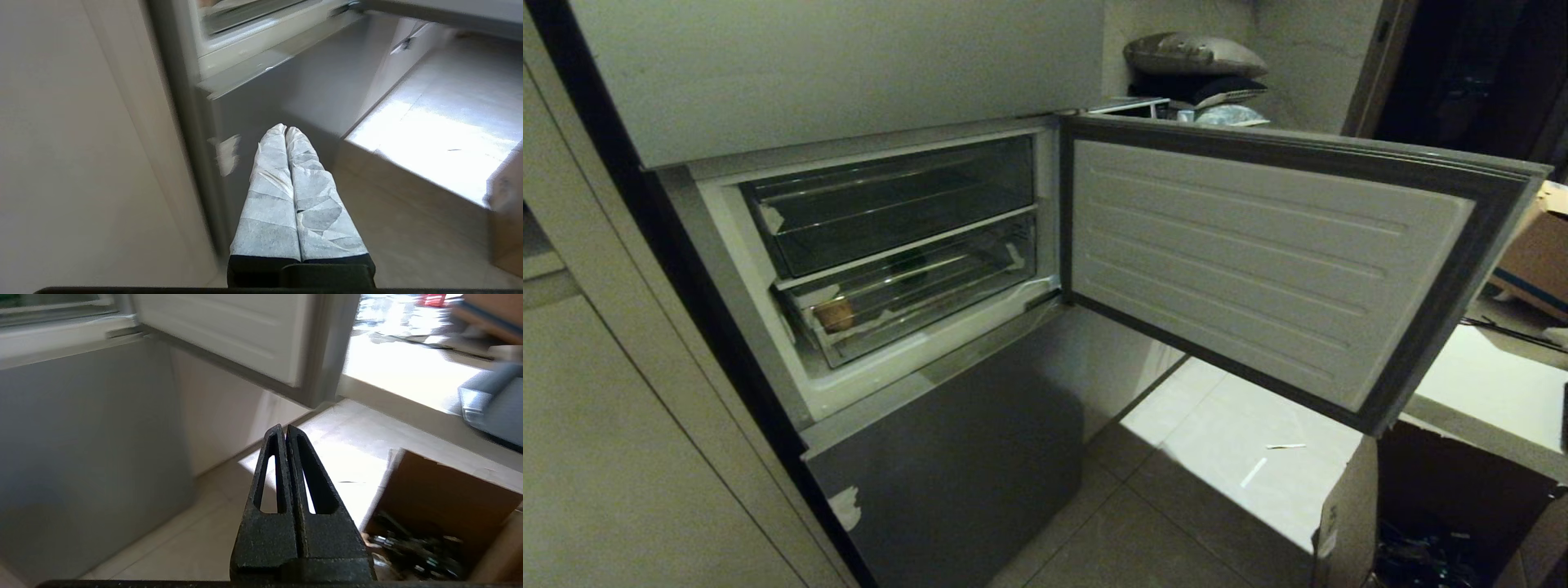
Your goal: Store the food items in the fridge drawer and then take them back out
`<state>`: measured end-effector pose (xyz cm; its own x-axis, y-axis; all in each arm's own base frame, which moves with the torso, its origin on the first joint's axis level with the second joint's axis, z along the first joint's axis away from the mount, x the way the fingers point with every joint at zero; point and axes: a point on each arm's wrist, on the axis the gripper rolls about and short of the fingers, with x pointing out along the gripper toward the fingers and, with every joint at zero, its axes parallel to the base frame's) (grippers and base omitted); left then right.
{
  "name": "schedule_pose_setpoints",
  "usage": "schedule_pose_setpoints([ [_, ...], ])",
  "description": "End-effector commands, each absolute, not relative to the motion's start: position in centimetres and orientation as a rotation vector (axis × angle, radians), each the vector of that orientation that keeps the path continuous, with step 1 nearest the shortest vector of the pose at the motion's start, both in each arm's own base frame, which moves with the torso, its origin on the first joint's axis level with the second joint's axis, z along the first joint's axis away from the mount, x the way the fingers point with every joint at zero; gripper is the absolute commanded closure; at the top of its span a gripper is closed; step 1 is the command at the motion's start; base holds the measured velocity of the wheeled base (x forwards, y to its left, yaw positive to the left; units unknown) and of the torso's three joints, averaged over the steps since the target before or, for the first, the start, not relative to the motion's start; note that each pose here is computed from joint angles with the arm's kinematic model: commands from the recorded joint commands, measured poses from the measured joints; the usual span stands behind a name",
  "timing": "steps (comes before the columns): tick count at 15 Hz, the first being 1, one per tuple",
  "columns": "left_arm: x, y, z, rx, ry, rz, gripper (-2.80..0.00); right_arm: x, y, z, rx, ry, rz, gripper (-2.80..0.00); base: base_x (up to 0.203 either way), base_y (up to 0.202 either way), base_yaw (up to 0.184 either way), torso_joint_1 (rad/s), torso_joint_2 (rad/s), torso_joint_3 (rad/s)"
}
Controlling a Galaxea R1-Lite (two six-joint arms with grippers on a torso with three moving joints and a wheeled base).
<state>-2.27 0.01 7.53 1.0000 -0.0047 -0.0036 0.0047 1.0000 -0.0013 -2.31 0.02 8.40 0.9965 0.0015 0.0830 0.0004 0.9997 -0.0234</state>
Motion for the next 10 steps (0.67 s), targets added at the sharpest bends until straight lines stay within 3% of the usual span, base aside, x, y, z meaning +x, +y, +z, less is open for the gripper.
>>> schedule_pose_setpoints([
  [1,-2.27,0.01,7.54,-0.002,0.003,-0.005,0.0,-2.08,0.02,7.56,-0.019,-0.055,0.001,0.0,0.007,0.001,0.096,0.007,0.01,0.001],
  [10,-2.27,0.01,7.54,-0.002,0.003,-0.005,0.0,-2.08,0.02,7.56,-0.017,-0.055,0.001,0.0,0.001,-0.009,0.178,0.001,0.0,0.004],
])
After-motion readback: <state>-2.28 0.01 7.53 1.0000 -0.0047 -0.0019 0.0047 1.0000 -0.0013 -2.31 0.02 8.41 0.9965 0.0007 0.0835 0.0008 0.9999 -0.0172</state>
